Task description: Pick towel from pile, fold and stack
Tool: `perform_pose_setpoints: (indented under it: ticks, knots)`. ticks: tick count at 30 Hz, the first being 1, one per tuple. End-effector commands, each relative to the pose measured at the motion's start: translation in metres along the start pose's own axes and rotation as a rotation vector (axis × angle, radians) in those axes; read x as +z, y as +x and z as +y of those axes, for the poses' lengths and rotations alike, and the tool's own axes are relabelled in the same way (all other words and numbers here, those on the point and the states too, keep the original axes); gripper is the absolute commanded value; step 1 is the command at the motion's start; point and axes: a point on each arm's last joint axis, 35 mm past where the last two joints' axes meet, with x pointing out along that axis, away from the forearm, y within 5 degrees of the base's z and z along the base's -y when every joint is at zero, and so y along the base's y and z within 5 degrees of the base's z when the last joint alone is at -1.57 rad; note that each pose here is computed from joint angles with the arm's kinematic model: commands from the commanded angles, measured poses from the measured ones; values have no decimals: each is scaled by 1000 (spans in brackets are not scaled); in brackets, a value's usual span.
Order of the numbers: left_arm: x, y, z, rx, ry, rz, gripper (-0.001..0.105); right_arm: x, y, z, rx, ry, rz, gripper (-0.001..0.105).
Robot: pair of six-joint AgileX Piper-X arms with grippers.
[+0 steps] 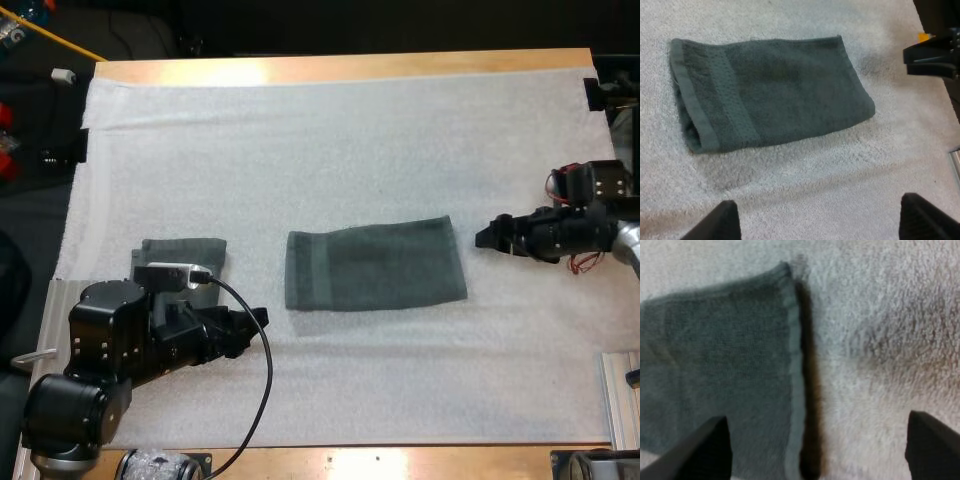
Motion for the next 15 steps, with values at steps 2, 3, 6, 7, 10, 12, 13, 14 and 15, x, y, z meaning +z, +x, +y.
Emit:
perform_pose_setpoints:
  ticks: [2, 3, 6, 7, 10, 12, 13, 14, 15]
  knots:
    - [1, -2, -2, -1, 1, -21, 63, 2, 8, -5, 51, 6, 7, 70]
    - [1, -2, -2, 0, 1, -21, 63, 1, 11, -6, 61, 15, 16, 70]
    - [2, -2, -2, 6, 1, -24, 63, -1, 23, -5, 78, 28, 50, 70]
    - [2, -2, -1, 13, 1, -29, 63, -1, 27, -3, 83, 23, 63, 70]
    - [2, -2, -1, 27, -1, -33, 63, -2, 42, 6, 97, -1, 97, 70]
    - [2, -2, -1, 27, -1, -33, 63, -1, 52, 11, 100, 19, 106, 70]
    - [1, -2, -1, 28, -2, -32, 63, 0, 57, 13, 103, 39, 108, 70]
    - [1, -2, -1, 28, -3, -31, 63, 0, 63, 16, 106, 54, 115, 70]
    - [1, -2, 0, 30, -4, -29, 63, 0, 68, 18, 108, 63, 118, 70]
